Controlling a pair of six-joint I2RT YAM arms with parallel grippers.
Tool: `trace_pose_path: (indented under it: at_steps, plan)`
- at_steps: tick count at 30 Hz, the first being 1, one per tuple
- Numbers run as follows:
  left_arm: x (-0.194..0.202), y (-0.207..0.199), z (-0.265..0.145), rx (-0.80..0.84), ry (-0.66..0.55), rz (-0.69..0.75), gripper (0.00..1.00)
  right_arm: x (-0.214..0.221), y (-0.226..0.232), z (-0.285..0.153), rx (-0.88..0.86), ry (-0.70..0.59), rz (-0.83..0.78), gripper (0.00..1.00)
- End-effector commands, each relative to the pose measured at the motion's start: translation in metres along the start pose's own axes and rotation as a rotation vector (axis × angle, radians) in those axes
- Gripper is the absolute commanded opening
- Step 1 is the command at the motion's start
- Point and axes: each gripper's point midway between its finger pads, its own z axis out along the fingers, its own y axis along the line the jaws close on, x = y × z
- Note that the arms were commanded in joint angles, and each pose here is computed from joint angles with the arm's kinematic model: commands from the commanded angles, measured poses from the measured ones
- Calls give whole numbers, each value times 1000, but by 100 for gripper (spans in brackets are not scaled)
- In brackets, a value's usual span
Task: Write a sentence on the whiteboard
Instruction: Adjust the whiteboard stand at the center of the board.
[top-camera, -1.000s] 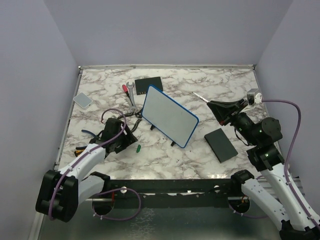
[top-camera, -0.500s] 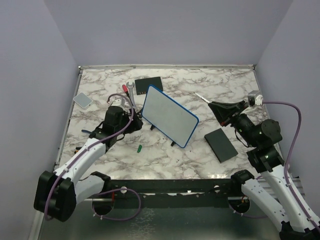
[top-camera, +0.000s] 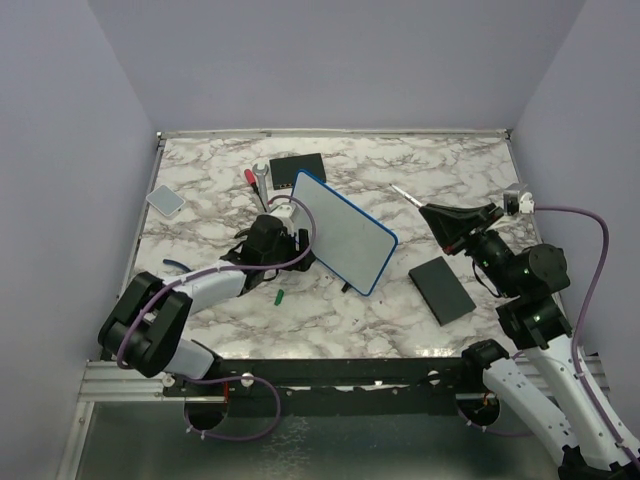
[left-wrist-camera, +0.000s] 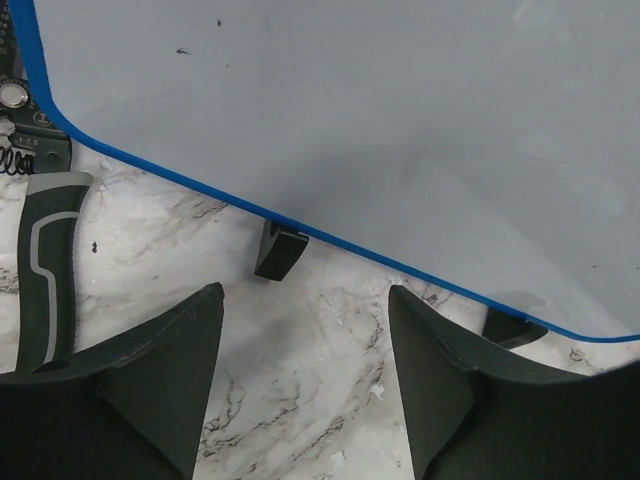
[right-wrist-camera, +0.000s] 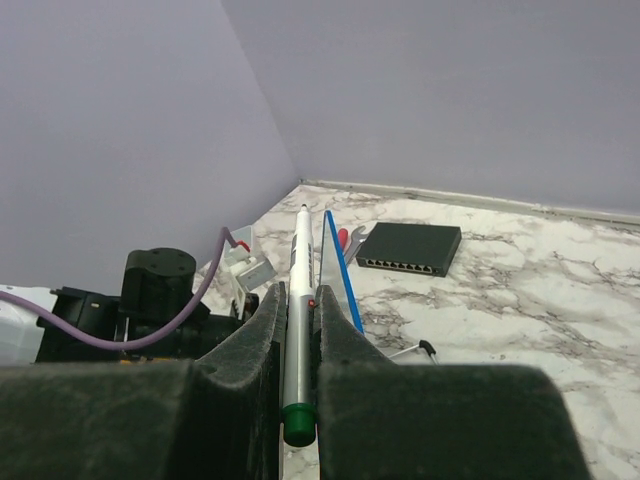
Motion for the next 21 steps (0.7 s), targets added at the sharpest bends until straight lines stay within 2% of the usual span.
trace_pose_path:
  at_steps: [1,14,21]
  plan:
    - [-14,2,5,7,-96,57,67,-4,0,-2,14,-13,20,0]
    - [15,-6,23,125,-53,86,63,1,-3,1,21,6,25,1]
    - [28,-28,29,220,-31,122,60,5,-4,5,18,20,26,1]
